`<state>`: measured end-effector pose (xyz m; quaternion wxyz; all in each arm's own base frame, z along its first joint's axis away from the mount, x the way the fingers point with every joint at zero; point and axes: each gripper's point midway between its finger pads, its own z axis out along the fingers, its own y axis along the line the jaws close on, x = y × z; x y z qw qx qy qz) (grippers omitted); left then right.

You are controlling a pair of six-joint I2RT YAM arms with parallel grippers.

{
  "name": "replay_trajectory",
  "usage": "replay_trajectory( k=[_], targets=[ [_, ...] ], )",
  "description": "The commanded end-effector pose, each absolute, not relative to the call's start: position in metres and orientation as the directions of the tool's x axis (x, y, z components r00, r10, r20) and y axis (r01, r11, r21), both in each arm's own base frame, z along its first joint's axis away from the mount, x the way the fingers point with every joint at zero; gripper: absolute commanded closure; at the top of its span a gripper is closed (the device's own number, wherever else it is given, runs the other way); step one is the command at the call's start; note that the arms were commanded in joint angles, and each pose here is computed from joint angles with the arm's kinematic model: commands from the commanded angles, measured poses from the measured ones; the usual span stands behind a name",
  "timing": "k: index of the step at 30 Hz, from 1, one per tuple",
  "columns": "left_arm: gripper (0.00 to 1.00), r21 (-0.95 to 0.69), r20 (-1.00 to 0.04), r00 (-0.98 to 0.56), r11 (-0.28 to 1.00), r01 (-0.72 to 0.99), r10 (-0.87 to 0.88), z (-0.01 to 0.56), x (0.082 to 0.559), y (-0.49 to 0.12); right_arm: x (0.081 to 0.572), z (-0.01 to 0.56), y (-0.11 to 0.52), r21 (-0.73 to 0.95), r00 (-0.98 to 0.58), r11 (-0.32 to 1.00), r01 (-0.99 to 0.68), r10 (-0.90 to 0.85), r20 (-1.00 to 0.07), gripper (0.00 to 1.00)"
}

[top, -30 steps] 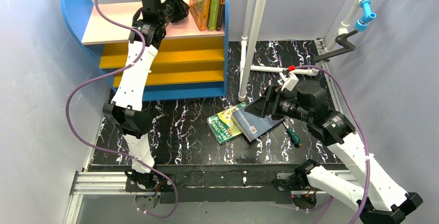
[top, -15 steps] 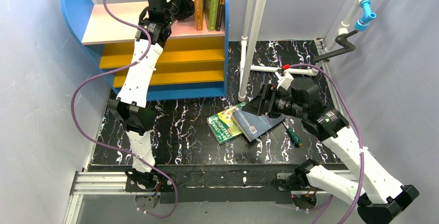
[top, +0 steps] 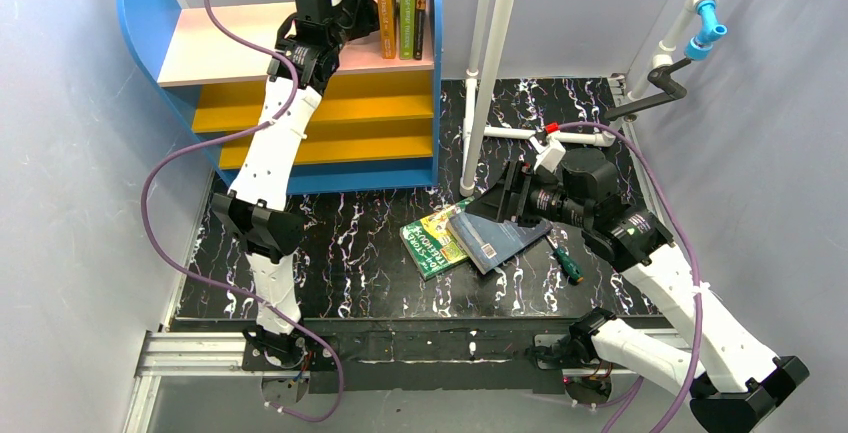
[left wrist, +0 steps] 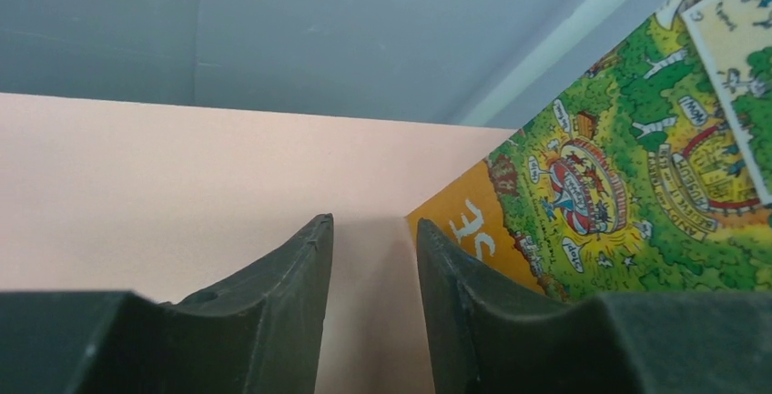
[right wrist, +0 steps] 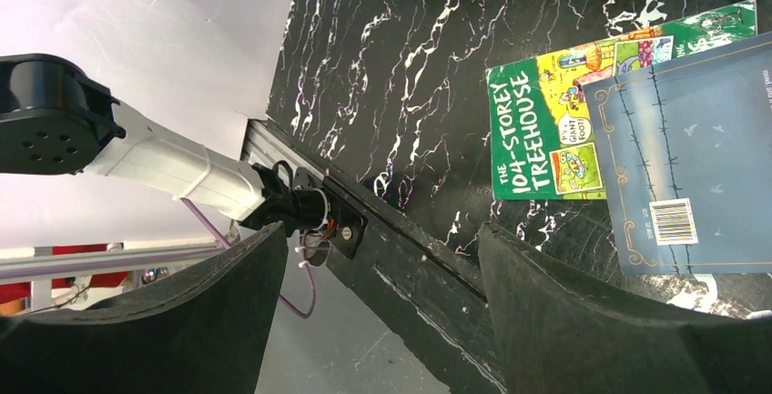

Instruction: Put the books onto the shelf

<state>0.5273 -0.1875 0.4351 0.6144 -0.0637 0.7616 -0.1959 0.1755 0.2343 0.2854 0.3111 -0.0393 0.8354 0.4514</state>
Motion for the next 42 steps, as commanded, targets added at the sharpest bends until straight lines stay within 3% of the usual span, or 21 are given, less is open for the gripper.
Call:
replay_trajectory(
  k=[1,10,16,20,25,31,36,42],
  targets=[
    [0.60,-0.291,-0.946,-0.166,0.955,0.060,-0.278,0.461,0.509,-0.158,0.179,0.308,0.239,0.736,-0.769,0.544,-0.404,0.234,-0.595,0.16],
    [0.54,-0.239,-0.968,-0.086,0.970,0.036,-0.235,0.491,0.489,-0.139,0.181,0.304,0.232,0.724,-0.768,0.584,-0.367,0.249,-0.590,0.14],
    [0.52,-0.193,-0.978,-0.083,0.981,-0.022,-0.194,0.497,0.451,-0.113,0.188,0.251,0.173,0.571,-0.780,0.821,-0.019,0.345,-0.522,0.15],
    [0.49,-0.168,-0.981,-0.090,0.985,-0.039,-0.171,0.499,0.391,-0.089,0.175,0.208,0.130,0.439,-0.764,0.873,0.211,0.427,-0.484,0.15],
    [0.47,-0.098,-0.977,-0.197,0.994,0.053,-0.086,0.454,0.323,-0.110,0.161,0.154,0.126,0.467,-0.743,0.802,0.373,0.559,-0.367,0.13],
    [0.45,-0.155,-0.920,-0.379,0.980,0.121,-0.099,0.389,0.259,-0.122,0.172,0.120,0.157,0.690,-0.690,0.619,0.375,0.684,-0.238,0.09],
    [0.27,-0.247,-0.812,-0.566,0.962,0.117,-0.139,0.328,0.218,-0.136,0.182,0.100,0.163,0.734,-0.675,0.570,0.370,0.708,-0.209,0.10],
    [0.19,-0.251,-0.755,-0.643,0.963,0.097,-0.132,0.282,0.197,-0.137,0.197,0.073,0.172,0.816,-0.660,0.469,0.338,0.736,-0.150,0.11]
  ],
)
